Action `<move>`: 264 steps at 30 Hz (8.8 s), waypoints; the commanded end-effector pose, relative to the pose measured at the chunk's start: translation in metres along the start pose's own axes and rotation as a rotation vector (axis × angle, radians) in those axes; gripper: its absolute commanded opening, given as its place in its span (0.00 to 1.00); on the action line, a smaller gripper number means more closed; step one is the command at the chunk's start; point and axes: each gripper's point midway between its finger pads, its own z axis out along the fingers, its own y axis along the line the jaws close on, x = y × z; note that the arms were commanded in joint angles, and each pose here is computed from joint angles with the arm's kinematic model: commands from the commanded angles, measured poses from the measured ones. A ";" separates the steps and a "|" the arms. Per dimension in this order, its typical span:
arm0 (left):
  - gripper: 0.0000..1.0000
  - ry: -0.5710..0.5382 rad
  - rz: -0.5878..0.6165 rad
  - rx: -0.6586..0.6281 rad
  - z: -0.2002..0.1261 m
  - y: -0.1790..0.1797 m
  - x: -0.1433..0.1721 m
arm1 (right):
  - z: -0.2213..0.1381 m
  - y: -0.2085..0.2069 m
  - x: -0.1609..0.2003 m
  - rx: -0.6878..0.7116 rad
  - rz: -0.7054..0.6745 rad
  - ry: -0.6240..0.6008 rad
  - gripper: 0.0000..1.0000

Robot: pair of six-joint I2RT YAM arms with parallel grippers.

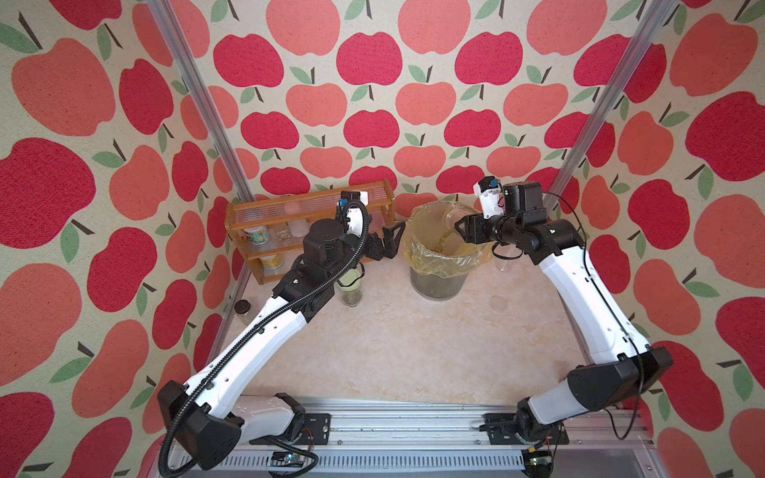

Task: Empty moldy mung beans from jars
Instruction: Pour the moldy mung beans from the jar into the trash bin, then place the jar at the center of the board.

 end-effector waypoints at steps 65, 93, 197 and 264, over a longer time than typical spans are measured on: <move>0.99 0.079 -0.229 0.189 0.018 -0.016 -0.009 | -0.089 0.024 -0.008 -0.233 0.021 -0.730 0.47; 0.99 0.131 -0.420 0.496 0.053 -0.080 -0.008 | -0.109 0.128 -0.016 -0.356 -0.403 -0.993 0.48; 0.52 0.108 0.009 -0.394 -0.067 0.126 0.057 | -0.056 0.054 0.039 -0.125 -0.241 -0.764 0.90; 0.60 0.365 0.247 -0.425 0.143 0.196 0.259 | -0.096 0.018 0.106 0.024 -0.197 -0.697 0.99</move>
